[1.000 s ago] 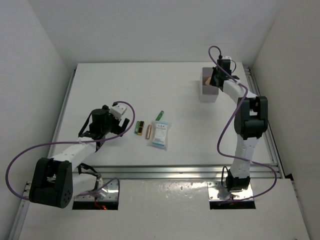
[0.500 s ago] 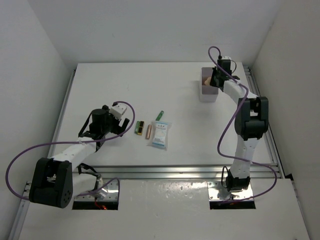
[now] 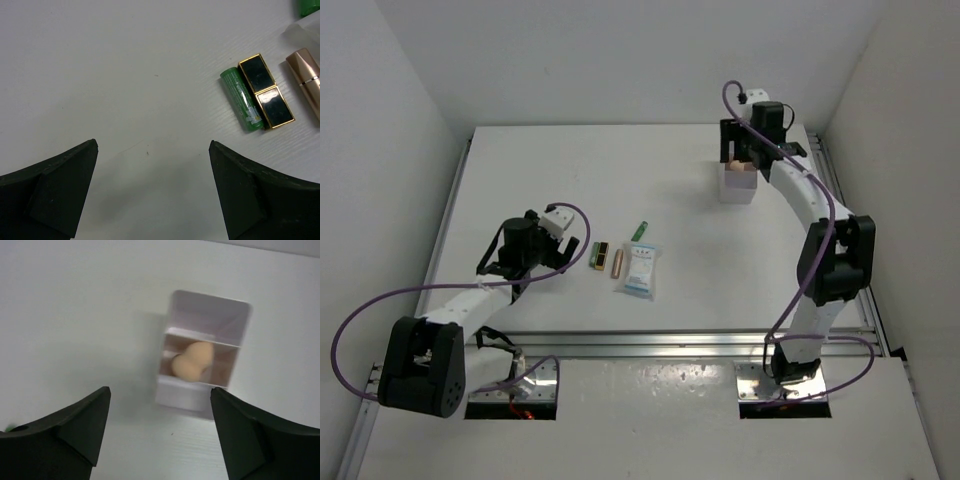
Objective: Organize the makeup
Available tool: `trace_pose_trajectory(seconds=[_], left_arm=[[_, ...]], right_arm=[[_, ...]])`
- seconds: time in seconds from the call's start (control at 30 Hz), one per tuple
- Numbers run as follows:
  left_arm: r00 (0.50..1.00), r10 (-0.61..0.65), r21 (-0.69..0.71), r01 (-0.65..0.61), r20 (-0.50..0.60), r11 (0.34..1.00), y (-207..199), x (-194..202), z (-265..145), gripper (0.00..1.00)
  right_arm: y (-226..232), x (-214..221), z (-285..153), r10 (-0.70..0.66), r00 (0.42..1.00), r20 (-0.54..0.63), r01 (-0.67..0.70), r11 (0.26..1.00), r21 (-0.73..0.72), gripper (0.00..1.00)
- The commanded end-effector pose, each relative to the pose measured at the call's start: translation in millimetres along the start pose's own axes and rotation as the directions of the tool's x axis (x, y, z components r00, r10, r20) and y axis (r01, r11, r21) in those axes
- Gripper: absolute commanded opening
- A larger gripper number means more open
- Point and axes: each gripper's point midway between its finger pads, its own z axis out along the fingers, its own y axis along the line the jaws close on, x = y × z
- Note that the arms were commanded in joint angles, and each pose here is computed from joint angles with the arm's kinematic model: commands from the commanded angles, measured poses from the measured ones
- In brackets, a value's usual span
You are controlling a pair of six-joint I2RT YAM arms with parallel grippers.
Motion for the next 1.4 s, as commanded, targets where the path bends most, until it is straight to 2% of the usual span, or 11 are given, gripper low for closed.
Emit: trace_pose_trajectory(seconds=[0.0, 0.03, 0.1, 0.33, 0.37, 0.43, 0.57, 0.73, 0.9, 1.2, 1.37], left_arm=[[0.997, 0.032, 0.014, -0.033, 0.063, 0.999, -3.6, -19.8, -3.5, 1.0], [0.998, 0.03, 0.017, -0.031, 0.055, 0.999, -5.3, -15.6, -3.5, 1.0], [0.997, 0.032, 0.022, -0.034, 0.067, 0.999, -6.1, -18.6, -4.8, 1.0], [0.996, 0.055, 0.046, -0.058, 0.074, 0.997, -16.2, -19.7, -6.8, 1.0], [0.996, 0.055, 0.046, -0.058, 0.074, 0.997, -16.2, -19.7, -6.8, 1.0], [0.995, 0.059, 0.045, -0.063, 0.074, 0.997, -18.4, -18.7, -8.1, 1.0], [0.995, 0.063, 0.052, -0.067, 0.078, 0.996, -22.8, -16.3, -10.7, 1.0], [0.995, 0.063, 0.052, -0.067, 0.077, 0.996, -23.1, -16.2, -12.3, 1.0], [0.996, 0.062, 0.056, -0.066, 0.069, 0.996, -24.6, -11.9, -12.2, 1.0], [0.996, 0.061, 0.06, -0.064, 0.06, 0.996, -25.5, -9.7, -12.5, 1.0], [0.996, 0.07, 0.059, -0.073, 0.061, 0.996, -25.1, -9.8, -12.5, 1.0]], right_arm=[[74.3, 22.3, -36.2, -0.24, 0.97, -0.028, 0.217, 0.916, -0.337, 0.83], [133.1, 32.3, -60.1, -0.272, 0.962, 0.018, 0.233, 0.785, -0.574, 0.84], [157.2, 62.8, -77.4, -0.34, 0.94, -0.005, 0.244, 0.683, -0.689, 0.86], [233.8, 122.1, -112.5, -0.337, 0.937, -0.089, 0.074, 0.443, -0.893, 0.85], [251.7, 132.6, -124.2, -0.345, 0.933, -0.1, 0.036, 0.368, -0.929, 0.85], [260.3, 146.9, -130.3, -0.384, 0.919, -0.094, 0.041, 0.328, -0.944, 0.85], [267.9, 182.3, -125.8, -0.461, 0.879, -0.126, 0.04, 0.332, -0.942, 0.85], [266.4, 196.9, -111.7, -0.488, 0.857, -0.167, 0.021, 0.356, -0.934, 0.86], [276.4, 217.7, -119.9, -0.543, 0.823, -0.166, 0.007, 0.303, -0.953, 0.86], [267.4, 224.7, -69.6, -0.591, 0.796, -0.126, 0.195, 0.448, -0.872, 0.86], [264.6, 199.3, -65.6, -0.604, 0.796, -0.034, 0.305, 0.45, -0.839, 0.86]])
